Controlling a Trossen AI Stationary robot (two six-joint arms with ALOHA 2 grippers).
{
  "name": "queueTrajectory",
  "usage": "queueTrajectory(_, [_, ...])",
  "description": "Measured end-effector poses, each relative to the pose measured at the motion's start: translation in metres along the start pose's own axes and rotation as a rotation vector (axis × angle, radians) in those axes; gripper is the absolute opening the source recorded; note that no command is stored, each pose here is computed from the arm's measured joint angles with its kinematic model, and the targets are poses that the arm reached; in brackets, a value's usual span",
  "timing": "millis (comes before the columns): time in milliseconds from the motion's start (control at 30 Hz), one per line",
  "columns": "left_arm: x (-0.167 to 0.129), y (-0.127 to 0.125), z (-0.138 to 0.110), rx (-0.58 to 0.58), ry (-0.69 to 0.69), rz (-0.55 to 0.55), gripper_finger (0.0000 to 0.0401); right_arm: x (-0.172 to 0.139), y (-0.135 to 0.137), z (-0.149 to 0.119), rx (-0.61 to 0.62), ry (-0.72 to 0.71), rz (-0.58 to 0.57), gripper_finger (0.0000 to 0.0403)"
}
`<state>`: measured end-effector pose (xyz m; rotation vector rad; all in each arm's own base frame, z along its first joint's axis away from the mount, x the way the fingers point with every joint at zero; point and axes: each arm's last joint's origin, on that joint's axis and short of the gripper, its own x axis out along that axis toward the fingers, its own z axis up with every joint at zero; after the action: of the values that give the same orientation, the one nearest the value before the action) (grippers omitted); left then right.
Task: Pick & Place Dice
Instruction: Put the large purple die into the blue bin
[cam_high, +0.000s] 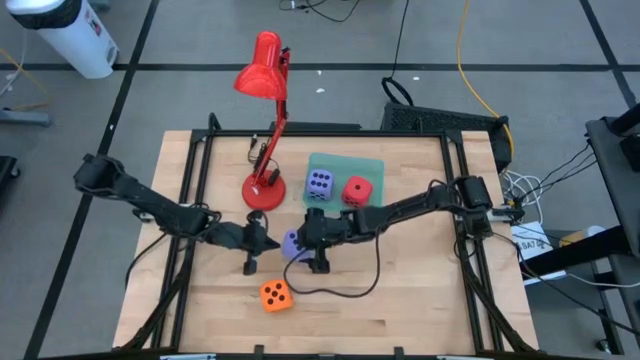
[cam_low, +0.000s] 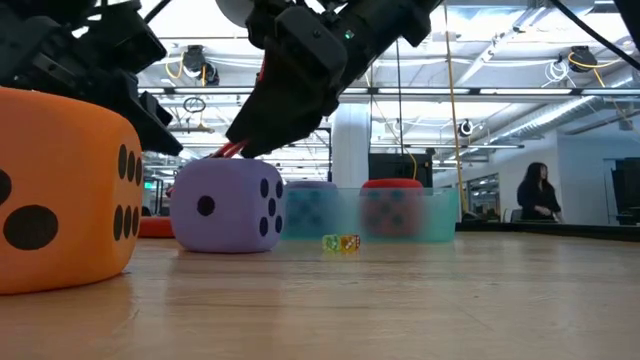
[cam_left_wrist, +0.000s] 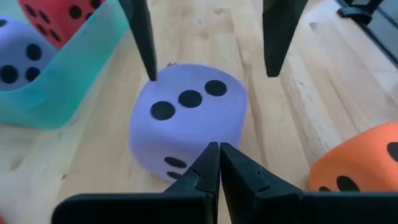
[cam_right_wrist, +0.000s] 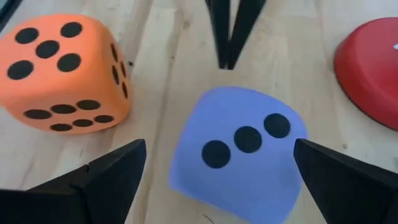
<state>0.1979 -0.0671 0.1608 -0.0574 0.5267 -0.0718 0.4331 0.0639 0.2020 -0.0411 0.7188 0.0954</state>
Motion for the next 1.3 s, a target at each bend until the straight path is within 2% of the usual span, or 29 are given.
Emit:
queueTrajectory(233, [0.008, 0.007, -0.002, -0.019, 0.018, 0.023, 0.0021, -0.001, 0.009, 0.0, 0.023, -0.013, -0.076, 0.04])
queueTrajectory(600, [0.01, 0.013, -0.002, -0.034, 0.022, 0.044, 0.0021, 0.001, 0.0, -0.005, 0.11, 0.006, -0.091, 0.04])
queueTrajectory(967, [0.01, 0.013, -0.002, -0.035, 0.022, 0.044, 0.0021, 0.01, -0.005, -0.03, 0.125, -0.025, -0.082, 0.04])
queueTrajectory(1300, [0.01, 0.012, -0.001, -0.033, 0.008, 0.041, 0.0021, 0.011, -0.015, -0.034, 0.127, -0.031, -0.064, 0.04])
